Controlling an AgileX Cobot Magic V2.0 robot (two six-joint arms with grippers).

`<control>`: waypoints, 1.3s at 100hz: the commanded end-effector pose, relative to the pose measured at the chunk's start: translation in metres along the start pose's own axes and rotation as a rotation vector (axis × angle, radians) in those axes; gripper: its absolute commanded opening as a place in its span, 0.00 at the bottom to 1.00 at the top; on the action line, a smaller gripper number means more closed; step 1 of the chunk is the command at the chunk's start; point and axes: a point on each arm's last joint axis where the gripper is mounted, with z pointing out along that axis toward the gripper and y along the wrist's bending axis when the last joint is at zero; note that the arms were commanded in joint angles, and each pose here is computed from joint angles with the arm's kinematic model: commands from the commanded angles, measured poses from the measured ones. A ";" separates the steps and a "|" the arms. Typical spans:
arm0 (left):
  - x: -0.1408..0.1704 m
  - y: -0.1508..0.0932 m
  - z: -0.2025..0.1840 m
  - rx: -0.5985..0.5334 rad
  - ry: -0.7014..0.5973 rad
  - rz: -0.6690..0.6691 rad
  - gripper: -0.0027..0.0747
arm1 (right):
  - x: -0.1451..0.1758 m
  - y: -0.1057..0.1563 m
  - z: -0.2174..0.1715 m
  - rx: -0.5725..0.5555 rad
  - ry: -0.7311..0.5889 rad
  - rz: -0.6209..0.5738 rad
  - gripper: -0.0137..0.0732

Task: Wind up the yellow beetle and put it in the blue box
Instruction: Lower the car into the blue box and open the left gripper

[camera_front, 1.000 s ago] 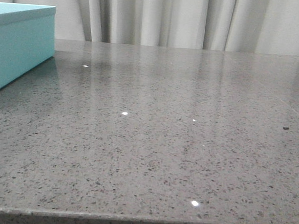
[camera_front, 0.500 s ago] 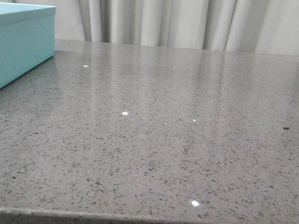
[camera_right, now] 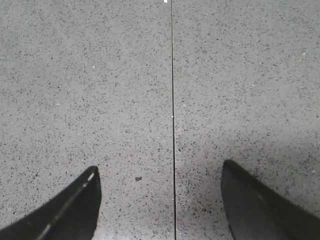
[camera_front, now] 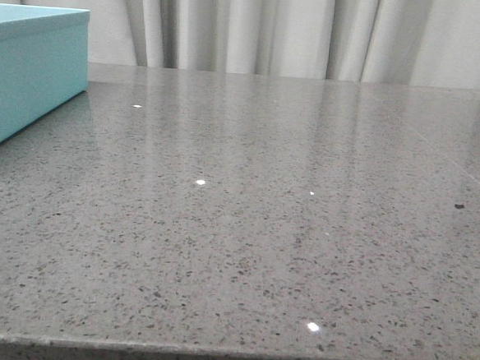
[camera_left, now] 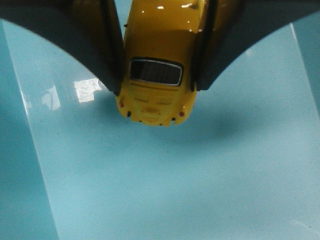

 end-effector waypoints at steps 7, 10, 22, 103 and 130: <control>0.000 -0.001 -0.019 -0.009 -0.094 -0.017 0.19 | -0.012 0.004 -0.010 -0.038 -0.100 -0.015 0.74; 0.000 -0.001 -0.019 -0.009 -0.094 -0.017 0.23 | -0.012 0.004 -0.010 -0.038 -0.099 -0.015 0.74; 0.000 -0.002 -0.019 -0.009 -0.092 -0.017 0.42 | -0.011 0.005 -0.010 -0.041 -0.095 -0.011 0.74; 0.022 -0.031 -0.115 0.084 -0.435 0.010 0.18 | -0.006 -0.001 -0.063 -0.085 -0.407 -0.173 0.49; 0.071 -0.050 -0.145 0.096 -0.601 0.032 0.01 | 0.018 -0.011 -0.078 -0.095 -0.450 -0.172 0.08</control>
